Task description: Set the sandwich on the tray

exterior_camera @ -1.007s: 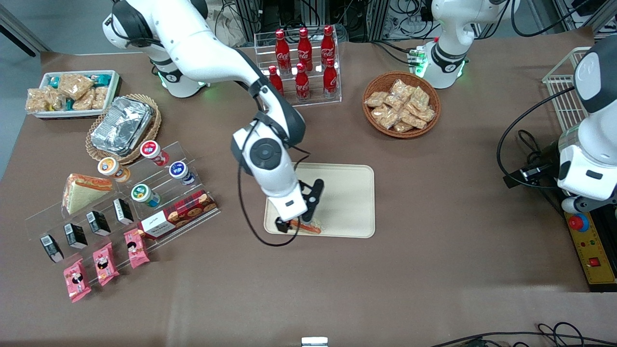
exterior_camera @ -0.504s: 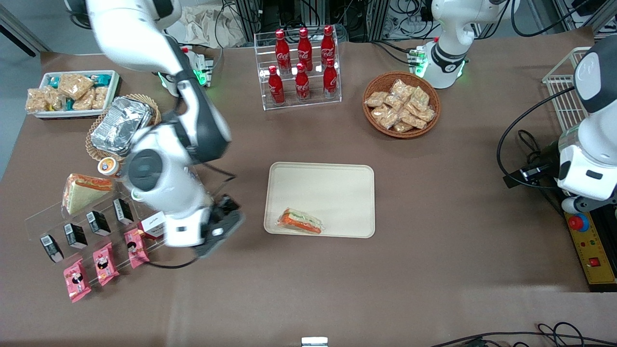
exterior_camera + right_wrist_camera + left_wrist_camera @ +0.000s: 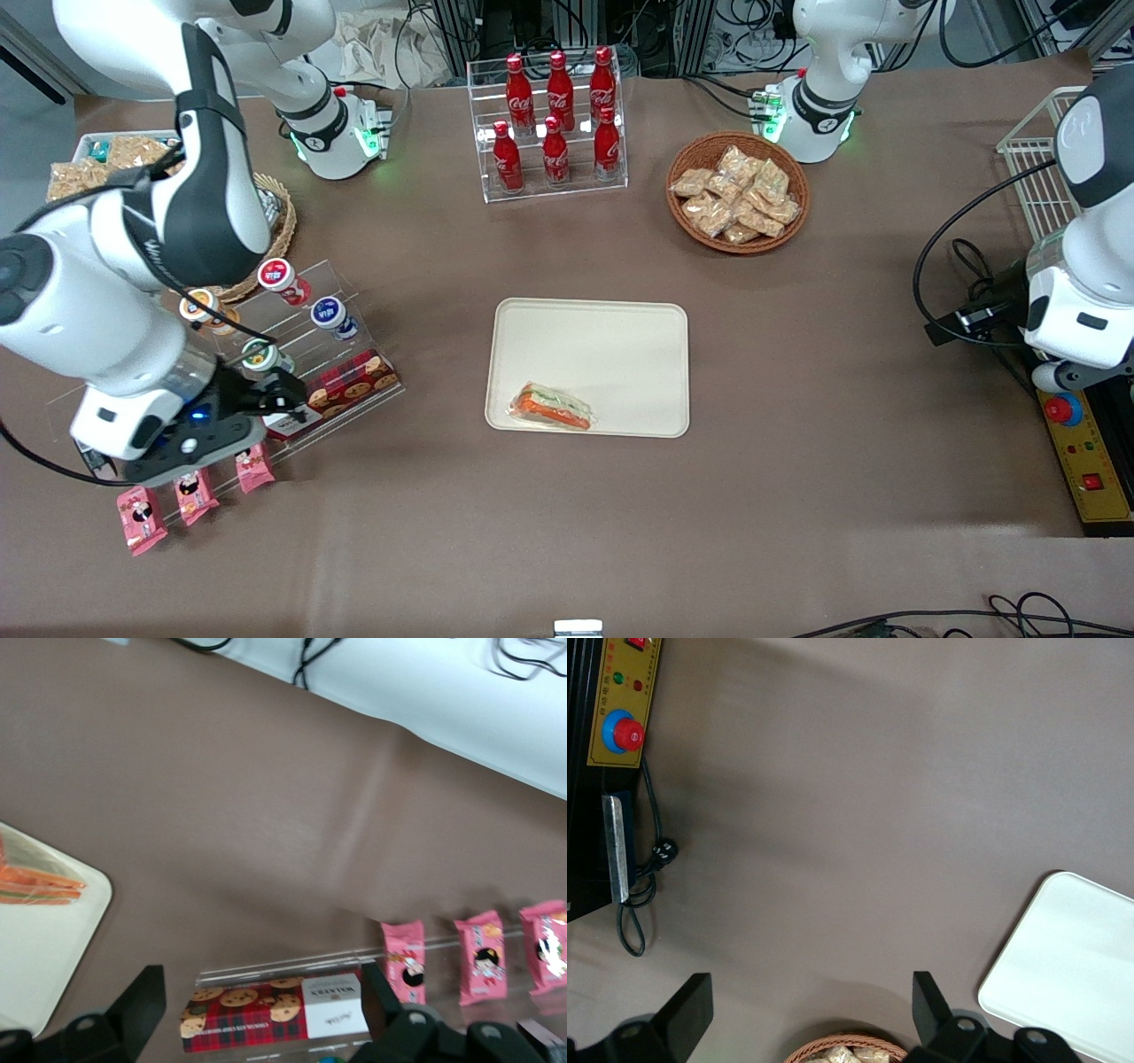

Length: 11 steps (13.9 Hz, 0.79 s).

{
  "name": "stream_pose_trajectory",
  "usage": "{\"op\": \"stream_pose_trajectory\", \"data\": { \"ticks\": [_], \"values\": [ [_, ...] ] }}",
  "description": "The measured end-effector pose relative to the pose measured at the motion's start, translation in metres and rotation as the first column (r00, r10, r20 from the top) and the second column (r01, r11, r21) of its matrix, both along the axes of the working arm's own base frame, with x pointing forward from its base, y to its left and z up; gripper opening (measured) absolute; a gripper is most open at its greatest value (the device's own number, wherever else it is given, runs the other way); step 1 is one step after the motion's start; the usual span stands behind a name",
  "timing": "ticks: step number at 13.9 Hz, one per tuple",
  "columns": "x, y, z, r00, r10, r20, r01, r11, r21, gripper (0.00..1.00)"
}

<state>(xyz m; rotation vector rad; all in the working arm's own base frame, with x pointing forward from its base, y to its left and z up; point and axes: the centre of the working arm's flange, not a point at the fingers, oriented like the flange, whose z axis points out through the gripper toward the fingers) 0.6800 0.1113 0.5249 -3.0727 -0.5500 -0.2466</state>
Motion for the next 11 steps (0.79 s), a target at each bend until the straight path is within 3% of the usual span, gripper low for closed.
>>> {"op": "stream_pose_trajectory", "data": {
  "ticks": [5,8,11],
  "values": [
    [-0.013,-0.095,0.020,0.982,-0.163,-0.090,0.168,0.985,0.046,0.98],
    [-0.031,-0.142,0.036,0.941,-0.301,-0.154,0.313,0.948,0.061,0.98],
    [-0.048,-0.171,0.049,0.913,-0.356,-0.198,0.375,0.925,0.065,0.98]
  ]
}}
